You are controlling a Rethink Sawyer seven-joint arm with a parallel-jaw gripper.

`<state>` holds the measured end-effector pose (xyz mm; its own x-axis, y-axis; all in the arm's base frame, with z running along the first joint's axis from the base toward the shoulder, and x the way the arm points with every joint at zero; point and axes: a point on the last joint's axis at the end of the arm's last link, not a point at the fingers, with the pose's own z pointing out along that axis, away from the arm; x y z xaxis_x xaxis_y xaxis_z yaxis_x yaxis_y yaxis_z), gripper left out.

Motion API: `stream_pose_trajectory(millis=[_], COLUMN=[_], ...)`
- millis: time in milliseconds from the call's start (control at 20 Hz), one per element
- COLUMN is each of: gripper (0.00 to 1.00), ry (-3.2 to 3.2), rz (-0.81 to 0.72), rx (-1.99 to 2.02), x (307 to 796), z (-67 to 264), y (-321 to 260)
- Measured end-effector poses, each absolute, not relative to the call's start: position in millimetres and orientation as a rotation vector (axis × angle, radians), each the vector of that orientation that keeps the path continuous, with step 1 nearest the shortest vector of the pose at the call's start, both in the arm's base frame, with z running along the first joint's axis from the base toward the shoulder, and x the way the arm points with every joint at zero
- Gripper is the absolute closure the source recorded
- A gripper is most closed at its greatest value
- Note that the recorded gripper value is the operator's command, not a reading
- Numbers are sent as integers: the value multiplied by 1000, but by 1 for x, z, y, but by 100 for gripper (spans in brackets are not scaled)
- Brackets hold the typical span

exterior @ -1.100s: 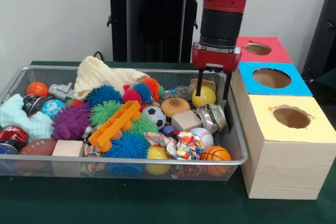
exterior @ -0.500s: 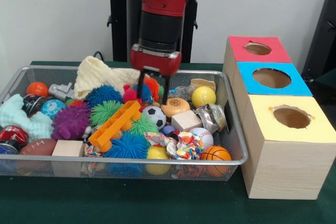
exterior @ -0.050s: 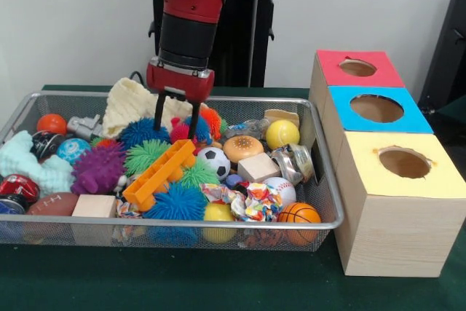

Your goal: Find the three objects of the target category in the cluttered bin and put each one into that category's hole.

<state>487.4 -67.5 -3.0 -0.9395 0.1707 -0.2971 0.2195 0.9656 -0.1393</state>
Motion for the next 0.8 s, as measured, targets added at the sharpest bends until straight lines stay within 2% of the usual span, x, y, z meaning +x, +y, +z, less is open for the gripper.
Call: stream_pose_trajectory(millis=[400,800], gripper=[0,0], ry=[2786,2700], rz=[-175,-133], rx=[81,161], x=[453,429], z=[-11,-3], y=[2,12])
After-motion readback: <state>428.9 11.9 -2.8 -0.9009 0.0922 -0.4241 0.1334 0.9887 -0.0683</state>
